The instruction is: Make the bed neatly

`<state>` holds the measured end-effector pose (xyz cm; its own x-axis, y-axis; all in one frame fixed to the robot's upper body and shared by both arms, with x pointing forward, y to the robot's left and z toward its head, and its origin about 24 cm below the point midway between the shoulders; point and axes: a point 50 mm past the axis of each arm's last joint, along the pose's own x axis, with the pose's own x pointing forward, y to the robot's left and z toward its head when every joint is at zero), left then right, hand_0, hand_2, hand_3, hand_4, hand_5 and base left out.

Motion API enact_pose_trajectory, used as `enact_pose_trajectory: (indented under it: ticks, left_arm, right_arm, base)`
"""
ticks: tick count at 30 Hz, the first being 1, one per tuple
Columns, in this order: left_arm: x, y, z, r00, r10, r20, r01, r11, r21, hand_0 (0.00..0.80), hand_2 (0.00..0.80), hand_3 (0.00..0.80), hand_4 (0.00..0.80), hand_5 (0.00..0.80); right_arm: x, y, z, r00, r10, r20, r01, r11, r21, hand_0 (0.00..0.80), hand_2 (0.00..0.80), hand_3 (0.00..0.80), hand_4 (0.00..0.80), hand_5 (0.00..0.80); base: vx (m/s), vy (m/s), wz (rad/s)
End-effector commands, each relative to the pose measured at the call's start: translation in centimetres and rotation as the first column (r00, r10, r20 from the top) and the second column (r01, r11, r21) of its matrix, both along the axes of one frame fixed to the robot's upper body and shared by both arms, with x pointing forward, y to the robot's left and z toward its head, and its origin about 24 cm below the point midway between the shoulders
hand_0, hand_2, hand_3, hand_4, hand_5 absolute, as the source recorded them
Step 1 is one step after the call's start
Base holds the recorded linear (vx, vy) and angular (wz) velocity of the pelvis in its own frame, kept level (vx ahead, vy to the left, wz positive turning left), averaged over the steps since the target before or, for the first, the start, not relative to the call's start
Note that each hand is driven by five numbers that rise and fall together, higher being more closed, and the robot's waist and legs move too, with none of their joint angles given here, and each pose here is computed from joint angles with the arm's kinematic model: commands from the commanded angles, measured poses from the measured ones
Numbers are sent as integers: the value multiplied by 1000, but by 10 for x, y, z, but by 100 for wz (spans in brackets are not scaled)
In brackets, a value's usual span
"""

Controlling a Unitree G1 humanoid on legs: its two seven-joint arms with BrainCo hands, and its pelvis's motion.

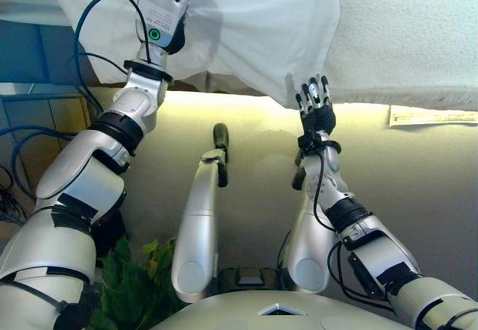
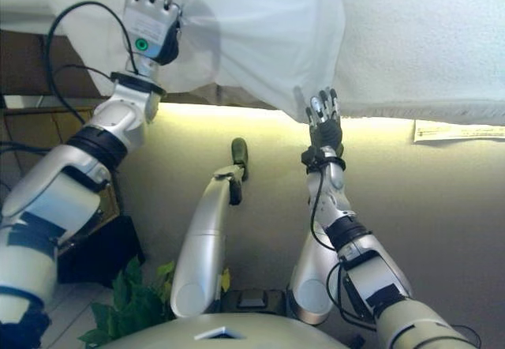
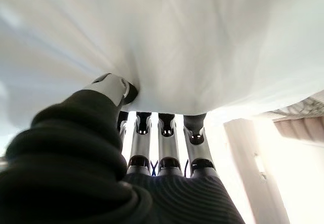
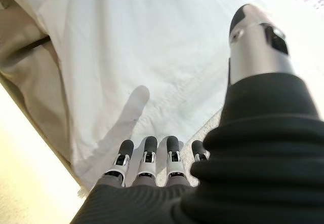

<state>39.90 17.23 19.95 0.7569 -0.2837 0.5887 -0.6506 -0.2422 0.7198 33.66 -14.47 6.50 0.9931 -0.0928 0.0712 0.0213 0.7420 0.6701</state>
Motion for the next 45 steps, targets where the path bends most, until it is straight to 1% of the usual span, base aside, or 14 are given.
enact_pose_trajectory:
  ticks: [1,4,7,14,15,16,17,22,27,31,35,37,40,45]
  left_arm:
    - [-6,54,-6,985,169,-20,-169,985,20,800,800,800,800,800]
    - [-8,63,-4,982,188,-27,-187,982,34,800,800,800,800,800]
    - [-11,79,0,976,213,-33,-214,976,-33,800,800,800,800,800]
    - [-12,64,-17,994,105,-44,-108,990,-93,800,800,800,800,800]
    - [-12,62,-20,995,92,-49,-97,989,-113,646,646,646,646,646]
    - [-12,60,-23,995,80,-52,-87,986,-142,85,85,85,85,85]
    - [-12,59,-25,995,76,-59,-85,982,-168,0,0,0,0,0]
    - [-14,48,-44,992,-15,-127,-21,960,-279,0,0,0,0,0]
    - [-21,33,-61,978,-130,-162,71,942,-328,0,0,0,0,0]
    - [-30,27,-76,963,-197,-181,107,903,-416,0,0,0,0,0]
    - [-46,30,-97,941,-273,-201,104,798,-594,0,0,0,0,0]
    - [-53,30,-105,935,-294,-199,97,751,-653,0,0,0,0,0]
    - [-70,26,-127,906,-354,-232,60,650,-758,0,0,0,0,0]
    - [-101,32,-167,849,-422,-319,-98,467,-879,0,0,0,0,0]
  right_arm:
    - [-1,-32,18,991,-75,115,82,995,-62,0,0,0,0,0]
    - [-1,-35,16,990,-76,118,85,994,-73,0,0,0,0,0]
    - [-2,-38,12,990,-81,116,88,994,-63,0,0,0,0,0]
    - [-5,-35,4,991,-63,119,69,996,-47,0,0,0,0,0]
    - [-6,-34,3,991,-62,120,68,997,-42,0,0,0,0,0]
    - [-7,-33,0,991,-61,120,66,997,-35,0,0,0,0,0]
    - [-9,-33,-2,991,-61,119,65,997,-28,0,0,0,0,0]
    - [-17,-33,-15,992,-61,110,59,998,17,0,0,0,0,0]
    - [-23,-30,-18,991,-66,113,60,997,53,0,0,0,0,0]
    - [-30,-31,-23,992,-84,99,77,995,70,0,0,0,0,0]
    - [-43,-36,-38,993,-116,31,114,991,76,0,0,0,0,0]
    - [-48,-38,-43,992,-127,5,127,991,49,0,0,0,0,0]
    - [-60,-41,-57,988,-141,-61,140,990,-14,0,0,0,0,0]
    - [-80,-46,-85,958,-155,-243,116,979,-165,0,0,0,0,0]
  base:
    - [-8,37,0]
    - [0,0,0]
    - [-37,-10,0]
    - [-3,-6,0]
    - [-21,-73,0]
    - [-24,-99,2]
    - [-23,-119,3]
    - [1,-166,11]
    - [12,-157,13]
    - [61,-117,10]
    - [124,-109,9]
    - [98,-59,2]
    - [139,-45,7]
    - [148,-22,11]
